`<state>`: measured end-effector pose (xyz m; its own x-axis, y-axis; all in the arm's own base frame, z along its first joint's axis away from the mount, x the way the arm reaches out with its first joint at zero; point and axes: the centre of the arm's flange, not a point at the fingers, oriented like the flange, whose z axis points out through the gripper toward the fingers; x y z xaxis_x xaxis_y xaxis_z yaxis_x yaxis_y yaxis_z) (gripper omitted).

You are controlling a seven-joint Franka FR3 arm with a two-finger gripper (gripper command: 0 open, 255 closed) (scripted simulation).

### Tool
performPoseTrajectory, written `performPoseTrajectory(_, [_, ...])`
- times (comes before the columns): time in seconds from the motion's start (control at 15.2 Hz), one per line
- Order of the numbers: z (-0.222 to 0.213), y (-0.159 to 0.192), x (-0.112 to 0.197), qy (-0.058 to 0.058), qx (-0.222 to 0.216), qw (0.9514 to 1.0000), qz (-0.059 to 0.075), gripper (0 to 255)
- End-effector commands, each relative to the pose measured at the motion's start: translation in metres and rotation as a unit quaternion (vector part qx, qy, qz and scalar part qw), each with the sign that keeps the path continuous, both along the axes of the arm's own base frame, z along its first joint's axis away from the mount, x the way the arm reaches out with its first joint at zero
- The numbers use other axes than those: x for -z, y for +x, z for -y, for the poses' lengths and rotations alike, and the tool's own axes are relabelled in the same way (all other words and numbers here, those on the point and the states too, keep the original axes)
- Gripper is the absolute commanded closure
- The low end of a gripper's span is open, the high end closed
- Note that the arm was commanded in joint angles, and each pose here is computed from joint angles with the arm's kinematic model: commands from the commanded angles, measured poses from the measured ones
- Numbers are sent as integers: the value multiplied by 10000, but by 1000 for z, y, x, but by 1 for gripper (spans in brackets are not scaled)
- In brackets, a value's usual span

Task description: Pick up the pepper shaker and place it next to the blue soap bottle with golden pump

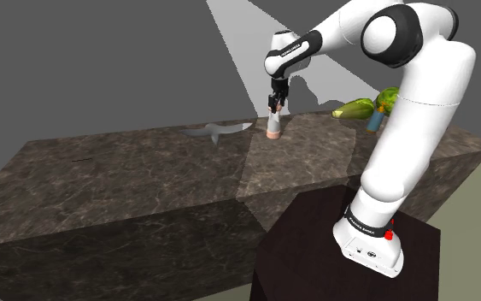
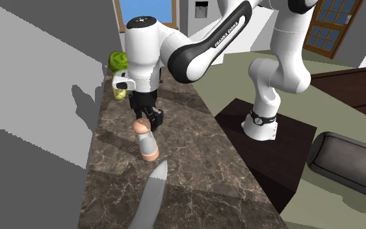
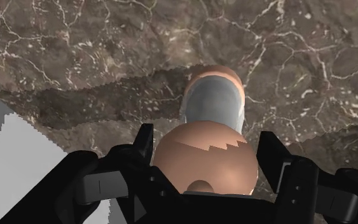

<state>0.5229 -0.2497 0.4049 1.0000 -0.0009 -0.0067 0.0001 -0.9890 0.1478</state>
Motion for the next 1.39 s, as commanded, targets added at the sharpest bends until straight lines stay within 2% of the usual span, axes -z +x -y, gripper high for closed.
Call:
performPoseTrajectory(0.0, [0, 0, -11, 0, 0, 10000, 0, 255])
performPoseTrajectory(1.32, [0, 0, -116, 0, 0, 10000, 0, 255])
